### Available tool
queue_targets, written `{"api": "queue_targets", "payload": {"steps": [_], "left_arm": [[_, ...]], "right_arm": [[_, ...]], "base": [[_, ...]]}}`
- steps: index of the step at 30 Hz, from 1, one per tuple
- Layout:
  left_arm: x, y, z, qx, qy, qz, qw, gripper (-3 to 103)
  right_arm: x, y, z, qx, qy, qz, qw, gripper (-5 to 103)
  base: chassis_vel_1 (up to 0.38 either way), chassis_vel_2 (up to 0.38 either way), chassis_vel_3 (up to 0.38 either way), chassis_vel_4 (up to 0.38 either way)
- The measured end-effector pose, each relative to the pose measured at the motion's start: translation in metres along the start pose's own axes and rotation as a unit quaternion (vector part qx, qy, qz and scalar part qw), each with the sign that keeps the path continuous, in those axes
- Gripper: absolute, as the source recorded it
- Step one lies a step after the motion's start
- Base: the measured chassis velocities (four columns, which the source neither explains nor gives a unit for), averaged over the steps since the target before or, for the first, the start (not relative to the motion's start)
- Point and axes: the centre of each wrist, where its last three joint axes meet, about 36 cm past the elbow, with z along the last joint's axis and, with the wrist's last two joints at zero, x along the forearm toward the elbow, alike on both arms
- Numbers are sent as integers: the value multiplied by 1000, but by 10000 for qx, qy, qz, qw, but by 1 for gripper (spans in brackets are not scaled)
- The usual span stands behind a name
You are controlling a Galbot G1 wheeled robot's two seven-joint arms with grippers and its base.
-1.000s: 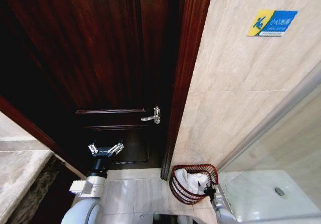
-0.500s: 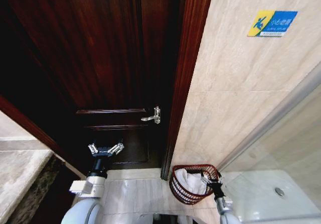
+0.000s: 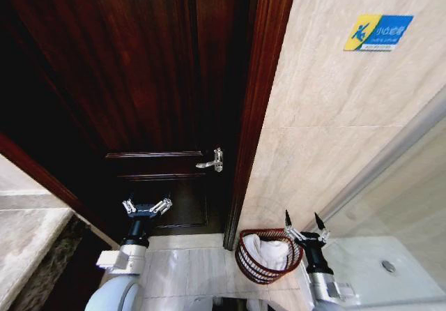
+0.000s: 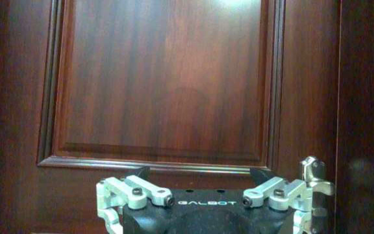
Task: Discard the used towel into the hamper.
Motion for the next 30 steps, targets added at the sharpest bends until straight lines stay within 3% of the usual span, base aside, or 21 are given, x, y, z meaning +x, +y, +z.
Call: {"api": "queue_targets", "payload": {"steps": [7, 12, 23, 30], "left_arm": [[0, 0, 0, 0, 0, 0, 10000, 100], [0, 0, 0, 0, 0, 0, 10000, 100], [0, 0, 0, 0, 0, 0, 10000, 100], [0, 0, 0, 0, 0, 0, 10000, 100]], "right_arm": [[-3, 18, -50, 120, -684, -203, 9974, 100], [-4, 15, -55, 279, -964, -243, 9947, 100], [-8, 18, -66, 119, -1477, -211, 9887, 100], [-12, 12, -69, 259, -1876, -301, 9814, 100]], "base": [[0, 0, 0, 0], [0, 0, 0, 0], [0, 0, 0, 0], [0, 0, 0, 0]]}}
